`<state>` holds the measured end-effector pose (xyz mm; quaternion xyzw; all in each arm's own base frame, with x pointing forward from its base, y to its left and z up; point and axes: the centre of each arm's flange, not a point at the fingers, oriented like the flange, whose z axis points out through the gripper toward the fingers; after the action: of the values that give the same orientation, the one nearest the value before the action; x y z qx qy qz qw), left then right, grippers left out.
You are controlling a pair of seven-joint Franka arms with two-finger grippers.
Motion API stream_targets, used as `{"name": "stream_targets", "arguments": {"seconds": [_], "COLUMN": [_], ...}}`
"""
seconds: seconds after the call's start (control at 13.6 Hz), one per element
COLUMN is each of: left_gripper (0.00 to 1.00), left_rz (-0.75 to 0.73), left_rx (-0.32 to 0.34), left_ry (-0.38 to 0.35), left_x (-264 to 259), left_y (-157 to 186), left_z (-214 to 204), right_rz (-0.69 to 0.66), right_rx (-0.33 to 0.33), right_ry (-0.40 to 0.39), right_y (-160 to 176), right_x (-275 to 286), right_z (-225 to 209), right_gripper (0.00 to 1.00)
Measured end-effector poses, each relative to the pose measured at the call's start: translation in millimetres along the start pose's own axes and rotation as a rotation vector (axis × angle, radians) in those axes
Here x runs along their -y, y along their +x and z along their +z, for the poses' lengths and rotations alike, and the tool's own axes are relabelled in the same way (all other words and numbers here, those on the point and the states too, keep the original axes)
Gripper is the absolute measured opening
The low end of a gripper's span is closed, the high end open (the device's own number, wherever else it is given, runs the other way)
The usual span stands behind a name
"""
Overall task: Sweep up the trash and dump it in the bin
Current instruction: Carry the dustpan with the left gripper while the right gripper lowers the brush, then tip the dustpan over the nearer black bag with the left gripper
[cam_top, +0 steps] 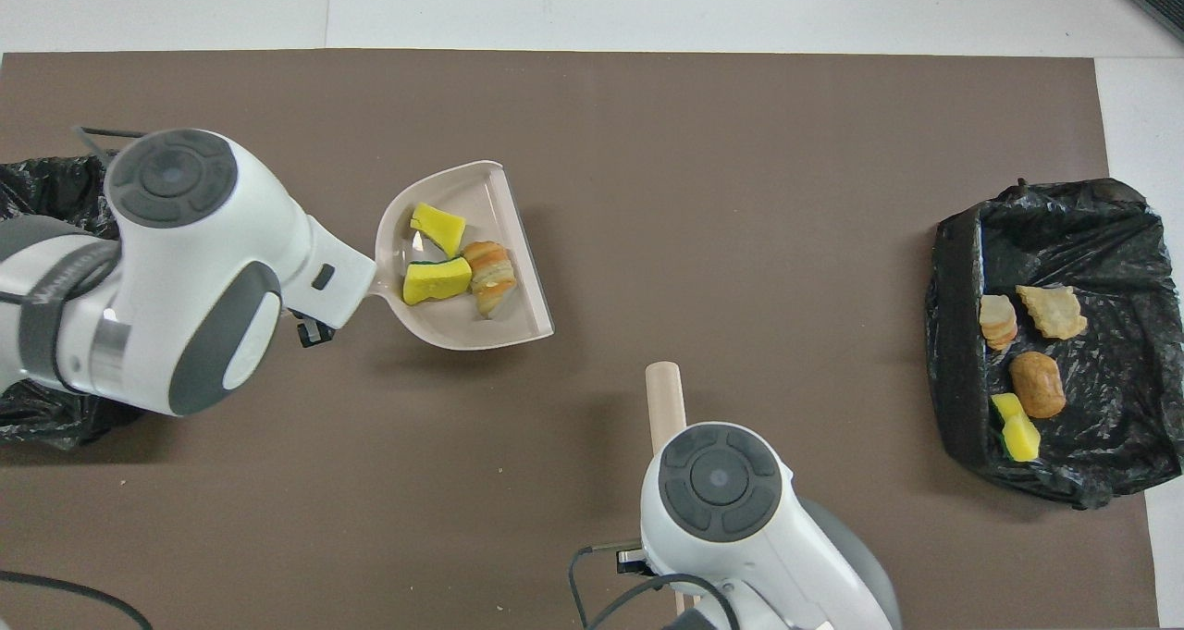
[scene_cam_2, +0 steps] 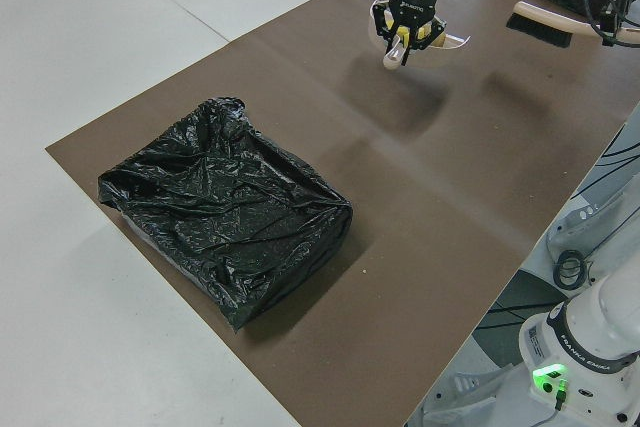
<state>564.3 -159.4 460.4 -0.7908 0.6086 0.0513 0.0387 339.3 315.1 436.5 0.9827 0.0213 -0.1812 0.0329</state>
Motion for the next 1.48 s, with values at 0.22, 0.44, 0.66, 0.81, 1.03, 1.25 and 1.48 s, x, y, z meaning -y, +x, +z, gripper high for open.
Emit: {"name": "stream_targets", "arguments": {"seconds": [0.22, 0.44, 0.66, 0.81, 1.03, 1.25, 1.48], "left_gripper": [0.32, 0.32, 0.32, 0.32, 0.32, 0.32, 0.32], "left_rz": [0.038, 0.047, 0.086, 0.11, 0.148, 0.159, 0.207], "left_rx": [-0.004, -0.006, -0.006, -0.007, 0.043, 0.172, 0.354], "left_ry": [-0.003, -0.007, -0.03, -0.033, 0.004, 0.073, 0.133], "left_x": [35.2, 58.2, 84.7, 96.9, 106.9, 115.0, 124.0], "left_y": [-59.7, -116.2, -193.5, -248.1, -319.8, -360.2, -376.5], "left_z": [-46.8, -71.2, -54.4, -43.4, -40.2, -45.2, -51.6], "right_rz": [0.009, 0.026, 0.032, 0.037, 0.039, 0.04, 0.056], "right_rx": [-0.042, -0.066, -0.071, -0.079, -0.086, -0.092, -0.159], "right_ry": [0.042, 0.072, 0.077, 0.087, 0.094, 0.103, 0.121], "right_y": [-3.0, 7.0, 11.5, 16.9, 19.6, 23.7, 55.0], "right_x": [21.1, 36.4, 52.3, 53.5, 54.0, 56.2, 46.9], "right_z": [40.9, 77.5, 104.5, 108.7, 109.8, 106.4, 78.9], "right_gripper": [0.26, 0.26, 0.26, 0.26, 0.32, 0.65, 0.99]}}
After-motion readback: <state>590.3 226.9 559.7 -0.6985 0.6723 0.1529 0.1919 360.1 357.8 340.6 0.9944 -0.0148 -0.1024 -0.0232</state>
